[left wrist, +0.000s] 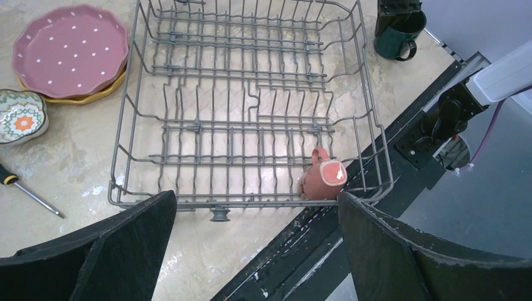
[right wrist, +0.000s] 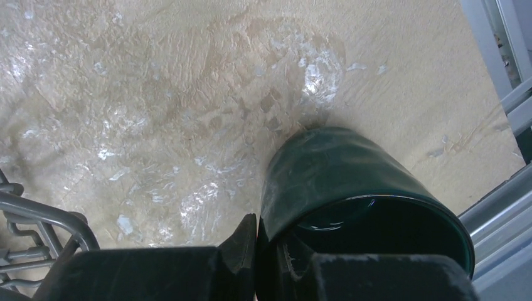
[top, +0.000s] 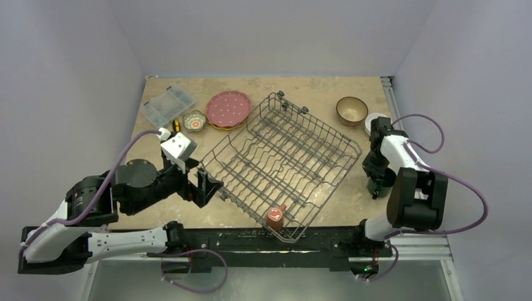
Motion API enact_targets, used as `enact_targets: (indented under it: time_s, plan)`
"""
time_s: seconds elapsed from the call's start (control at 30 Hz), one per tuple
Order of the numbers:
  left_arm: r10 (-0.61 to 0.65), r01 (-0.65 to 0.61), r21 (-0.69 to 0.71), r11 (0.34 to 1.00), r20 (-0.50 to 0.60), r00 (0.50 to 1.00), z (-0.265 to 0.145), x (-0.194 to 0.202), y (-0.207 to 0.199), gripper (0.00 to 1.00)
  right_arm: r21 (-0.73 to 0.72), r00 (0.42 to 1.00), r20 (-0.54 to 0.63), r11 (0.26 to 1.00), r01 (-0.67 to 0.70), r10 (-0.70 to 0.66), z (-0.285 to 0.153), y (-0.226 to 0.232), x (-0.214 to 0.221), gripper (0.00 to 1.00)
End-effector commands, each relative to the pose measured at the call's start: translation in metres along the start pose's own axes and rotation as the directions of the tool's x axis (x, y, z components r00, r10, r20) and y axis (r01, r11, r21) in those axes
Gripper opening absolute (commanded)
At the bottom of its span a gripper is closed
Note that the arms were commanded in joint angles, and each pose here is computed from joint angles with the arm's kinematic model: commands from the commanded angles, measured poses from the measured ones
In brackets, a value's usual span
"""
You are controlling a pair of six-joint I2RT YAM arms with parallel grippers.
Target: Load the mixed dishes into the dish rack
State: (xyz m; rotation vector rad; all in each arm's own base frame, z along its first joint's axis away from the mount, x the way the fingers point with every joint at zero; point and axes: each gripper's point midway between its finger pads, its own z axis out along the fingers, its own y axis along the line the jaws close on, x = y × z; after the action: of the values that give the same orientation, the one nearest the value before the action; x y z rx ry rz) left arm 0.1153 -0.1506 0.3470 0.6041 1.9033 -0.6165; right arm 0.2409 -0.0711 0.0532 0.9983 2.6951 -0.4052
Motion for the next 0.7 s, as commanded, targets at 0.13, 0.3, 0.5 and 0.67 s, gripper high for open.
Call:
enact_targets:
  time_s: [0.13,0.3,0.5,0.67]
  plan:
    - [-0.05,0.051,-0.075,0.996,0.022,0.999,0.01,-0.022,0.0,1.0,0.076,0.996,0.086,0.996,-0.039,0.033,-0.034,-0.017,-0.034,0.0]
    - [-0.064,0.07,-0.095,0.993,0.06,0.996,0.026,-0.039,-0.007,1.0,0.023,0.956,0.255,0.988,-0.155,0.144,-0.095,-0.036,-0.06,0.0]
    - [-0.097,0.101,-0.088,0.991,0.048,0.994,0.054,-0.055,-0.028,1.0,-0.267,0.844,0.451,0.946,-0.184,0.292,-0.182,-0.043,-0.076,0.0]
    - [-0.145,0.145,-0.066,0.987,0.016,0.989,0.069,-0.062,-0.043,1.0,-0.644,0.818,0.459,0.764,0.038,0.346,-0.265,0.001,-0.065,0.0]
